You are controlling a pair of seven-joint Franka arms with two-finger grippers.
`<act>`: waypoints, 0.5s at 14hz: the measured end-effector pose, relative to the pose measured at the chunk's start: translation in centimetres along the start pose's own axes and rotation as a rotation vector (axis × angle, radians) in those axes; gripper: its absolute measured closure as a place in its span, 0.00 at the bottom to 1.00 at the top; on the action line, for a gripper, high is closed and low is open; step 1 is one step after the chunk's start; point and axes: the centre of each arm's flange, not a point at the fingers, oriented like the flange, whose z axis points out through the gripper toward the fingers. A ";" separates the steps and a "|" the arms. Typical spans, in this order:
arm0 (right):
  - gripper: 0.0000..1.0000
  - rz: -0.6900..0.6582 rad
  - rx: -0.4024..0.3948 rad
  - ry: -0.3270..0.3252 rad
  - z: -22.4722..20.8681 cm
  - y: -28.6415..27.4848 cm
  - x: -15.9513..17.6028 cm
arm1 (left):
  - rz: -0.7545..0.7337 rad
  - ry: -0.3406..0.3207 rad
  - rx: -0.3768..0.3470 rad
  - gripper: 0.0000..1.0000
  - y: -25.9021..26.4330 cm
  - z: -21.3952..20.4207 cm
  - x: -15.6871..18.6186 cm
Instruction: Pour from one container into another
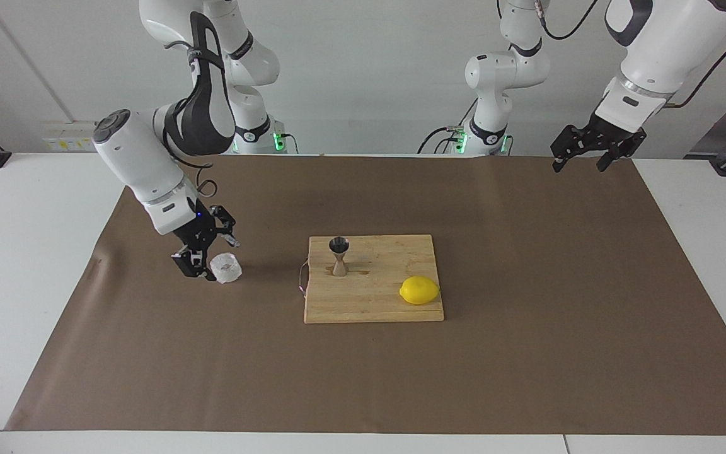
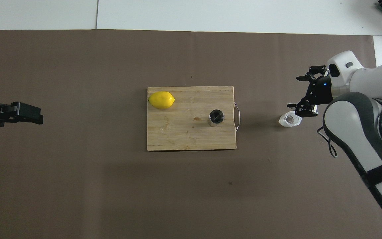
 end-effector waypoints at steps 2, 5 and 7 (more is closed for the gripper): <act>0.00 0.078 -0.014 0.000 -0.6 0.3 0.2 | 0.000 0.000 0.000 0.00 0.0 0.0 0.0; 0.00 0.206 -0.071 -0.051 -2.7 1.1 1.0 | 0.000 0.000 0.000 0.00 0.0 0.0 0.0; 0.00 0.317 -0.149 -0.075 -5.9 2.2 2.3 | 0.000 0.000 0.000 0.00 0.0 0.0 0.0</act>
